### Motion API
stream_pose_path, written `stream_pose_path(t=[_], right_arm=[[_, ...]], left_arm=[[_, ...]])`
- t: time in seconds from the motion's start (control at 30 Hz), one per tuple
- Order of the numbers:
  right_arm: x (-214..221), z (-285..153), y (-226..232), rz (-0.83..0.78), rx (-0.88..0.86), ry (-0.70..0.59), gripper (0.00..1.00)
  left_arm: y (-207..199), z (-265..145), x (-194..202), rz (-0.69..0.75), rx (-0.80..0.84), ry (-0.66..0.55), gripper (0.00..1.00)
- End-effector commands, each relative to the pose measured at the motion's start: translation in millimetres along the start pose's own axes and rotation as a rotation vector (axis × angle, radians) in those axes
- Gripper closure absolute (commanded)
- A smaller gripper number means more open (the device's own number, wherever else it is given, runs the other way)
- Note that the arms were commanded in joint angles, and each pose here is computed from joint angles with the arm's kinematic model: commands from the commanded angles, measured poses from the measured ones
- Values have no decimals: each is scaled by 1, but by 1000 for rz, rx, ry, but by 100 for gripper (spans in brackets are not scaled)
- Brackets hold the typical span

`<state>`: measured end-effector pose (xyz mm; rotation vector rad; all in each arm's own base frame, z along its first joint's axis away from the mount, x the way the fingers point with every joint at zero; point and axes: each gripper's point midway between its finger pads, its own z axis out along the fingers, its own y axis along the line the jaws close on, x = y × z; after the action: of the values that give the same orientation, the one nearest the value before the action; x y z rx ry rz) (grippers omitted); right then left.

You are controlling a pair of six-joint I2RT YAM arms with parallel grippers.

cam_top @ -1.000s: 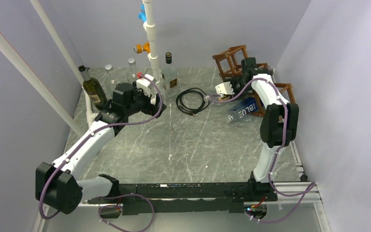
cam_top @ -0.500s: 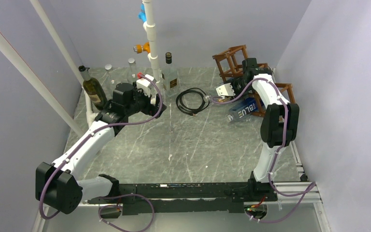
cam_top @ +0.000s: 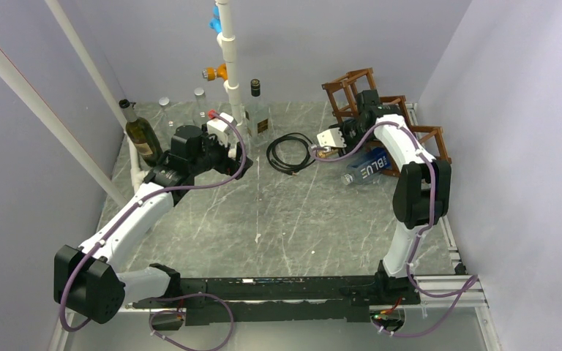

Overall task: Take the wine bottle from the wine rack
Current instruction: Pick up the wine bottle from the wine rack.

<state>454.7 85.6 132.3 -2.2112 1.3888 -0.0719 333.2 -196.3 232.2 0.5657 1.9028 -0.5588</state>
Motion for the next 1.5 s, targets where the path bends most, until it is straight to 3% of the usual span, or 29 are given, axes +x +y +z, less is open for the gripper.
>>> stream_pose_path(t=[0.0, 0.7, 0.97, 1.23, 1.47], right_arm=[[-41, -3, -4, 3, 34, -112, 100], [-61, 3, 1, 46, 49, -143, 100], [-66, 0, 4, 62, 57, -169, 100], [-66, 0, 9, 78, 69, -194, 100], [-61, -5, 9, 89, 86, -221, 100]], left_arm=[[-4, -2, -21, 5, 24, -50, 1], [-10, 3, -18, -18, 65, -41, 1], [-34, 7, -17, -63, 202, -46, 1], [-75, 20, -10, -262, 470, -31, 1], [-90, 47, -2, -580, 613, -40, 1]])
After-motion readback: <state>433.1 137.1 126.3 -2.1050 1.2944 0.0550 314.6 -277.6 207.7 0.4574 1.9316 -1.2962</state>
